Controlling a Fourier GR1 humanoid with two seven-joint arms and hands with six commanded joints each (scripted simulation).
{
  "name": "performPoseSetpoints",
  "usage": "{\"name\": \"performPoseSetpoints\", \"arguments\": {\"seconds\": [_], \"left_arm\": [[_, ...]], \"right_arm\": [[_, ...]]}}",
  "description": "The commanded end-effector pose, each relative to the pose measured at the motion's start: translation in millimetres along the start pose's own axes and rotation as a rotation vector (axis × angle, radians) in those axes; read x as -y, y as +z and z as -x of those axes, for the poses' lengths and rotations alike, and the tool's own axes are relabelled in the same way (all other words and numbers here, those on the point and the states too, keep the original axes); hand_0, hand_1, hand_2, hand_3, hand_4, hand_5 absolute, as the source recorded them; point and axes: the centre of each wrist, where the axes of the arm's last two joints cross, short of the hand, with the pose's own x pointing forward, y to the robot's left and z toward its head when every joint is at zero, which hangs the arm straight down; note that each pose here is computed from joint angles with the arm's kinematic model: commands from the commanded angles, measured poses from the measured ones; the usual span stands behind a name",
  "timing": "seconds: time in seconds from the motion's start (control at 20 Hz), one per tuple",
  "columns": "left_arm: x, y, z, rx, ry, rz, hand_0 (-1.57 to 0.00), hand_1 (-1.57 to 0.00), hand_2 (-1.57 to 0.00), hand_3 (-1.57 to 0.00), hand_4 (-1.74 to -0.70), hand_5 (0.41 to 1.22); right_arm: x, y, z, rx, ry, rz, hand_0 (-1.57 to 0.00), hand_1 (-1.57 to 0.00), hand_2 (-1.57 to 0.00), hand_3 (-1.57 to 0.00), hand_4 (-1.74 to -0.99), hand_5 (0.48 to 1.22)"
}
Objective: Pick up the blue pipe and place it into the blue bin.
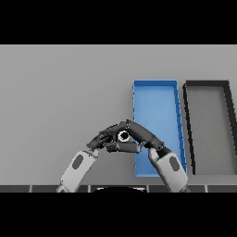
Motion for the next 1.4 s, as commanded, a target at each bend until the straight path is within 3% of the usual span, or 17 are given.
{"name": "performPoseSetpoints", "arguments": {"seconds": [0.0,0.1,0.2,0.4,0.55,0.75,1.0,1.2,1.35], "left_arm": [[-1,-1,0,0.012,-0.013,0.002,-1.45,-1.37,-1.34,-1.05,-1.63,1.221],[-2,6,0,-0.004,-0.04,0.02,-0.94,-0.88,-0.85,-0.67,-1.41,1.221],[-2,5,3,-0.022,-0.046,0.063,-0.6,-0.56,-0.55,-0.43,-1.25,1.221],[-7,6,5,-0.121,-0.047,0.081,-0.25,-0.23,-0.22,-0.18,-1.06,0.912],[-8,8,8,-0.151,-0.055,0.071,-0.13,-0.12,-0.11,-0.09,-0.99,0.729],[-7,5,10,-0.188,-0.024,0.04,-0.05,-0.05,-0.05,-0.04,-0.97,0.578],[-5,6,13,-0.23,-0.023,0.034,-0.02,-0.01,-0.01,-0.01,-0.97,0.512],[-5,6,11,-0.234,-0.028,0.026,-0.01,-0.01,-0.01,0.0,-0.97,0.485],[-5,5,11,-0.242,-0.041,0.03,0.0,0.0,0.0,0.0,-0.96,0.475]], "right_arm": [[0.6,0,-3,0.003,0.009,0.014,-1.55,-1.55,-1.55,-1.55,-1.496,1.197],[0.0,-1,-6,-0.012,0.022,0.016,-1.56,-1.56,-1.56,-1.56,-1.497,1.206],[-0.4,-4,-6,-0.042,0.02,0.022,-1.56,-1.56,-1.56,-1.56,-1.498,1.211],[3.1,-5,-8,-0.013,0.022,0.041,-1.57,-1.57,-1.57,-1.57,-1.499,1.217],[3.7,-1,-6,0.005,0.039,0.046,-1.57,-1.57,-1.57,-1.57,-1.499,1.219],[2.1,-3,-7,0.03,0.025,0.051,-1.57,-1.57,-1.57,-1.57,-1.499,1.22],[13.5,-8,-20,0.047,-0.03,0.073,-1.57,-1.57,-1.57,-1.57,-1.495,1.221],[32.1,-10,-56,0.113,-0.119,0.1,-1.57,-1.57,-1.57,-1.57,-1.494,1.221],[56.9,-11,-87,0.161,-0.149,0.124,-1.57,-1.57,-1.57,-1.57,-1.496,1.221]]}}
